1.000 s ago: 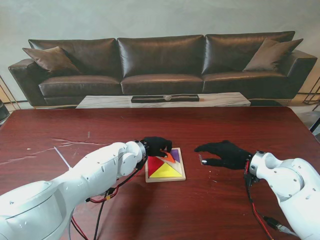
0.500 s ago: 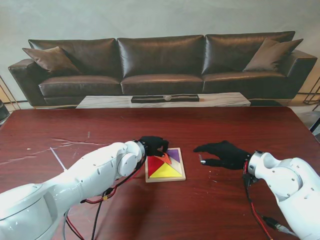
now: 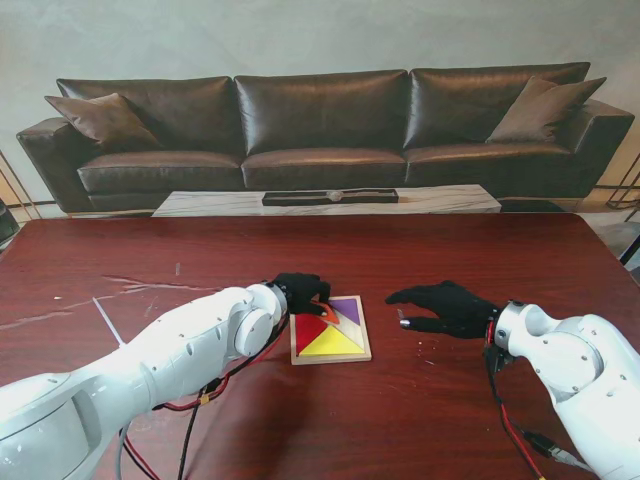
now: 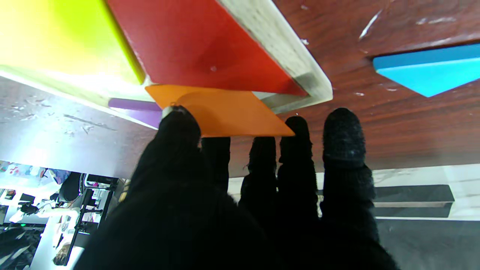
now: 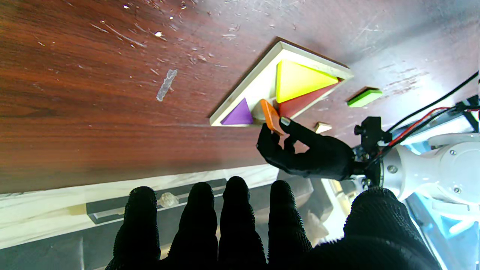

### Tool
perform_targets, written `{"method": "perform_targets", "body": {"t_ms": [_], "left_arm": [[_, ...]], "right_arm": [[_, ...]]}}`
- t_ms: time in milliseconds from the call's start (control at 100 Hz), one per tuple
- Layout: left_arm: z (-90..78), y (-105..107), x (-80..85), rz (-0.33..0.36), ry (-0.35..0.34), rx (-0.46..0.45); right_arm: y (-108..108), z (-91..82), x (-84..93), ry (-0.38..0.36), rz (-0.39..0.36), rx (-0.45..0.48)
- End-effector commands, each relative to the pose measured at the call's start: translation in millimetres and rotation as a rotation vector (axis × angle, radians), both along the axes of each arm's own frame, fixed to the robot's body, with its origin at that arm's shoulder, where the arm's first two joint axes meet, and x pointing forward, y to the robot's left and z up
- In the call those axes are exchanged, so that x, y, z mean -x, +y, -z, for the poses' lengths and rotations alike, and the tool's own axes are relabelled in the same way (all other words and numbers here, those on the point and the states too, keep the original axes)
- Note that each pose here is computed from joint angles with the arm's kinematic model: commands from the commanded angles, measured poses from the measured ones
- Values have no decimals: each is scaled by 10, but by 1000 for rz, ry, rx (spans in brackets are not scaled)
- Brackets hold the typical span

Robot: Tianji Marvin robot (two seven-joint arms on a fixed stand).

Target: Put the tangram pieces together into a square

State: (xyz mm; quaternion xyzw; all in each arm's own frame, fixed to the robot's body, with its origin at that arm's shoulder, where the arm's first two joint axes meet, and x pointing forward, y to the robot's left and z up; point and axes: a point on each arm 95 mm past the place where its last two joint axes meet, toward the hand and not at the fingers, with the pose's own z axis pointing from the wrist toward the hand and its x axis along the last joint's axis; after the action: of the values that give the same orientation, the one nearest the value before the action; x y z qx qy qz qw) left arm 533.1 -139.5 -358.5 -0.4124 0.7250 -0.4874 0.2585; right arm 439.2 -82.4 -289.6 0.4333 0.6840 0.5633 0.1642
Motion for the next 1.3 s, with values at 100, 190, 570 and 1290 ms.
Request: {"method": "perform_targets", "body": {"t_ms": [100, 190, 570, 1290], "left_arm": [[30, -19, -26, -13, 3, 0], [48, -38, -43, -19, 6, 5], [47, -115, -77, -20, 30, 34], [48, -105, -155, -84, -48, 16]], "right_arm": [[18, 21, 21, 5, -4, 7], [21, 24, 22, 6, -5, 7], [6, 32, 22, 13, 3, 14], [-13, 50, 25, 20, 9, 12]]}}
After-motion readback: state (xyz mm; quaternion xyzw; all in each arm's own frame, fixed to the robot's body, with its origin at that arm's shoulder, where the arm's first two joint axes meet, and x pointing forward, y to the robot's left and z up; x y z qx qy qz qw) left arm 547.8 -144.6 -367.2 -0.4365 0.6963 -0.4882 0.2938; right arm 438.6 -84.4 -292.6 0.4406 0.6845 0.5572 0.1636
